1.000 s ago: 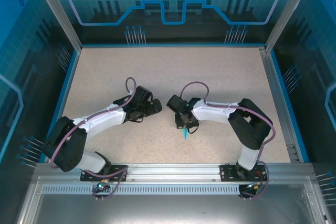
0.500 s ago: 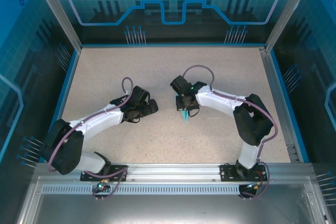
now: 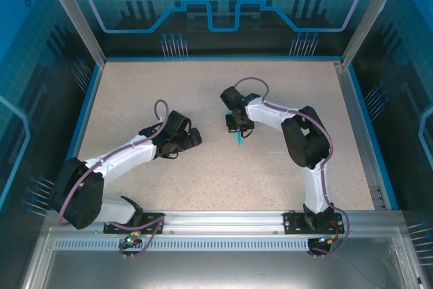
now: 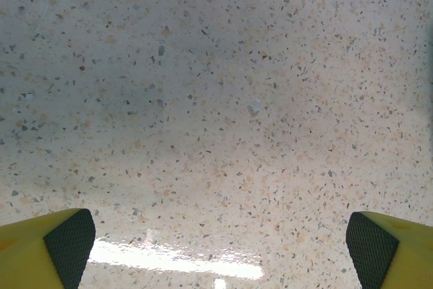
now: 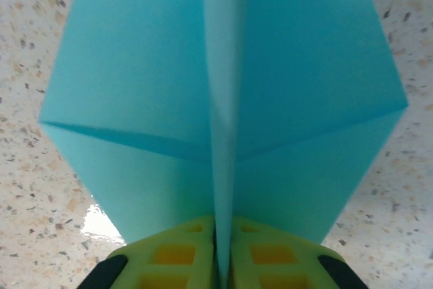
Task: Fold a paper plane with a square sheet of paper (pick it up from the middle)
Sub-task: Move the paper plane to the center of the table.
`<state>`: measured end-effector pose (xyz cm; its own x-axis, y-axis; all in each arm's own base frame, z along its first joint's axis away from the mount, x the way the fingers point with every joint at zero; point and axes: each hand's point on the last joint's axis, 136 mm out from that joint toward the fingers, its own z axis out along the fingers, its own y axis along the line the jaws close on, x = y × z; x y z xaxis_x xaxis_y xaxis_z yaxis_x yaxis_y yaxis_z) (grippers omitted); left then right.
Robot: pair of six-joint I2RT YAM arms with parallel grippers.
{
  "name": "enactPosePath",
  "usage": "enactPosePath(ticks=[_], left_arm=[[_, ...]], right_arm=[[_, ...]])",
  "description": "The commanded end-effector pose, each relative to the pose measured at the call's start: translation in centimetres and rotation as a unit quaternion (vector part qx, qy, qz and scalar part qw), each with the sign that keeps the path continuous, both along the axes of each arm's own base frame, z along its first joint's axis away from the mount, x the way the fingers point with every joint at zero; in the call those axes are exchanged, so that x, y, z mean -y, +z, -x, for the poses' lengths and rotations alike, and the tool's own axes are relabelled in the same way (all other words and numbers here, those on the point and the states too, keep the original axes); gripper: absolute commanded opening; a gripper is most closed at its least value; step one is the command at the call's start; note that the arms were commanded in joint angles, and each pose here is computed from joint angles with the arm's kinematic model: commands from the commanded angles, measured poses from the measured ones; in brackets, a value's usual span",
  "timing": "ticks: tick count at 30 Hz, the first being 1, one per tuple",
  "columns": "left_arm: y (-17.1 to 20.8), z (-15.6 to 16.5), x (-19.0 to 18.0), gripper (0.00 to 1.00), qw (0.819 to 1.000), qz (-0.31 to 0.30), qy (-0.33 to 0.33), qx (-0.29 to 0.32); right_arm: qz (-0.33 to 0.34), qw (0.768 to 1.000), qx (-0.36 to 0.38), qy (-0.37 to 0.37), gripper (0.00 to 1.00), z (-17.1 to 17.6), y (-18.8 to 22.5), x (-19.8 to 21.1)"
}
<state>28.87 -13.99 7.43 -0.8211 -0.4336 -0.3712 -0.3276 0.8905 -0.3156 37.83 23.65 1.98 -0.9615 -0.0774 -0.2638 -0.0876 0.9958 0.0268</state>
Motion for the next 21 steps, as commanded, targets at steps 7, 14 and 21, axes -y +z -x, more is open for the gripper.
enactPosePath(ticks=[7, 14, 21], left_arm=[[0.5, 0.1, -0.9, 0.98, 1.0, -0.013, 0.003, -0.001], [2.7, -0.9, -1.6, 0.99, 0.999, -0.024, 0.01, 0.021], [7.5, -2.6, -5.6, 0.98, 0.993, -0.078, 0.043, 0.08]], right_arm=[[0.002, 0.999, -0.043, -0.026, 0.16, 1.0, -2.1, 0.4], [-0.037, 0.999, 0.026, -0.018, 0.39, -0.3, 5.9, -0.3], [-0.057, 0.988, 0.137, -0.034, 0.79, 0.2, 15.2, 2.7]])
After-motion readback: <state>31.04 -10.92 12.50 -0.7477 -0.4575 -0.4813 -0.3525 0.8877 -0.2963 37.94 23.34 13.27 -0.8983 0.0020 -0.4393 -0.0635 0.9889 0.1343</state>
